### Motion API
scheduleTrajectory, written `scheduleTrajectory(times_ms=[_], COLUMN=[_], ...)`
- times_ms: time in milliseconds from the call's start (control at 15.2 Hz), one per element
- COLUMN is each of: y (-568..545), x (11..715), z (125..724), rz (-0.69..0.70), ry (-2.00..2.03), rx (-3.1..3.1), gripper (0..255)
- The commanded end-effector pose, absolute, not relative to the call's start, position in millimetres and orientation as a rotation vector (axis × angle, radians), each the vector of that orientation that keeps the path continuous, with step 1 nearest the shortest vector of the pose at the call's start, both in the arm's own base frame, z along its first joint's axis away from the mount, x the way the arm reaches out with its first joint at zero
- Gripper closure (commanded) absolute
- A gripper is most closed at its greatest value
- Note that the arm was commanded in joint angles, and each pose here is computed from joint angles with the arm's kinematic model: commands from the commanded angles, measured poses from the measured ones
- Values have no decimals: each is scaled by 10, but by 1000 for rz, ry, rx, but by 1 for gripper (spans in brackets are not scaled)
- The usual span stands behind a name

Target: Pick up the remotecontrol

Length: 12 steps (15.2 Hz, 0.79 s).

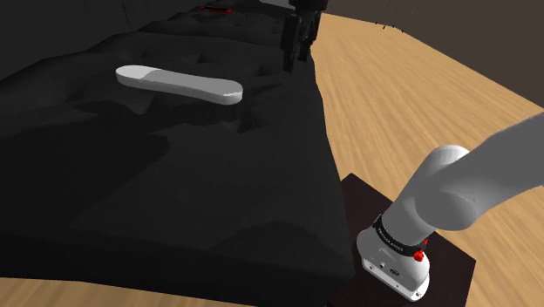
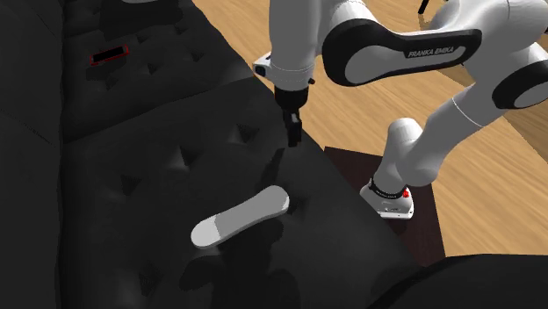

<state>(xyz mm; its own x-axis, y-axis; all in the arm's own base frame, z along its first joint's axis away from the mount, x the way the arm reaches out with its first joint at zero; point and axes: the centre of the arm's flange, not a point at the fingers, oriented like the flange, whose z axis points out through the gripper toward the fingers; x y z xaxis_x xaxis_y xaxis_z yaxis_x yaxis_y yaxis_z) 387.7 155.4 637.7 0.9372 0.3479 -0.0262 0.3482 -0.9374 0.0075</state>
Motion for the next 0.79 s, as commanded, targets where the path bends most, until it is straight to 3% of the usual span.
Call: scheduleTrajectory(times_ms=[0, 726], y=[1826, 3236], x=[3958, 4295], z=[6409, 6522], rz=[-35, -21], ry=[611, 913], rx=[3069, 2985], gripper=[0, 0])
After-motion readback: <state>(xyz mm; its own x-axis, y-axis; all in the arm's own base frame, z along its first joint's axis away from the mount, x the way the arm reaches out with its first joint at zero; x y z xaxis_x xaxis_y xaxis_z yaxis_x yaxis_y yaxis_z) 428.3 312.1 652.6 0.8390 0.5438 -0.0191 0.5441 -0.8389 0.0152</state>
